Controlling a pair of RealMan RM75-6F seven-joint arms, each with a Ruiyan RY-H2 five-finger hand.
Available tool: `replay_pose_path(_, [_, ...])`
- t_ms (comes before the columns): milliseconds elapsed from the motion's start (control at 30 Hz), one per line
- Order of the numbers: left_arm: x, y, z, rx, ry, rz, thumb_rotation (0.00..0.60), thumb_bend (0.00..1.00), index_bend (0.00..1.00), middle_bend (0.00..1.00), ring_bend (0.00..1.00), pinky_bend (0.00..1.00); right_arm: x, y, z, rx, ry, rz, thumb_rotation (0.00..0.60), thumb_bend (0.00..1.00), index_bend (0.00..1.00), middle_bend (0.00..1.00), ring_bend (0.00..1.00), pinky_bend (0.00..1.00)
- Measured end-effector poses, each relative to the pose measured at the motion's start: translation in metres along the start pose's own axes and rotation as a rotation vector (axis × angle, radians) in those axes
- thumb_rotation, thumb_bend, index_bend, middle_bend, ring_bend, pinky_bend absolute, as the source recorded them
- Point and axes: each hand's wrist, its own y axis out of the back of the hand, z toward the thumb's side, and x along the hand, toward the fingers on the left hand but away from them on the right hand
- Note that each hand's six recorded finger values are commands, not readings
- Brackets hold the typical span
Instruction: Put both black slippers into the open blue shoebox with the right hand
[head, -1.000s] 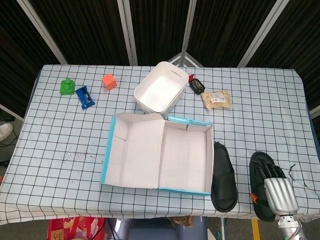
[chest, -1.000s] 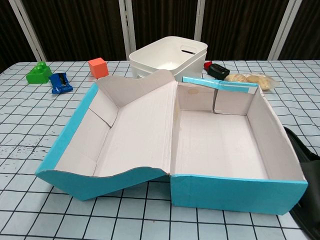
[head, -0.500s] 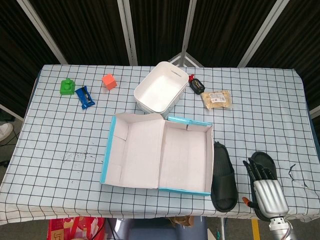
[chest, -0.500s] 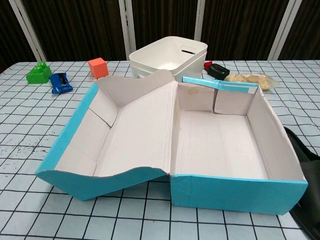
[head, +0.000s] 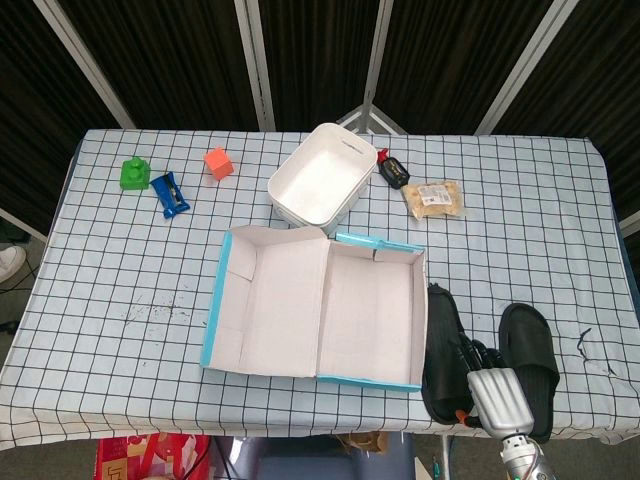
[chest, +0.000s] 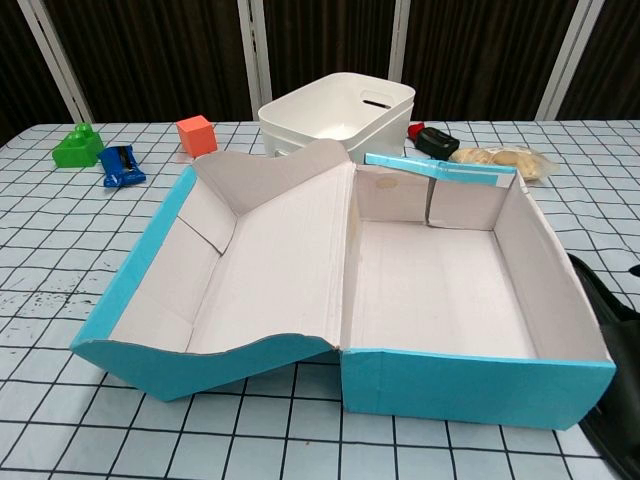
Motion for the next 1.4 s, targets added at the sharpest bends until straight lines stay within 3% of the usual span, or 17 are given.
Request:
replay_pose_path(367, [0.001,0.000,-0.004,0.010,0.021,-0.010,0.600,0.37,0.03,0.00,0.00,0.03,-0.025,-0.010,0.004,0.021,-0.018,0.028,0.600,0.12,0.00,0.04,0.10,0.17])
replay_pose_path(1033, [0.003,-0.005,-0.003,0.026,0.030,-0.034,0.600,0.37,0.03,0.00,0.00,0.03,-0.038,-0.032,0.003,0.057,-0.018,0.096,0.600,0.12,0.01,0.04,0.10,0.17])
replay_pose_path(1400, [0.003,-0.005,-0.004,0.024,0.032,-0.038,0.600,0.37,0.03,0.00,0.00,0.03,-0.043,-0.030,0.012,0.042,-0.003,0.086,0.600,0.12,0.39,0.12,0.10,0.16])
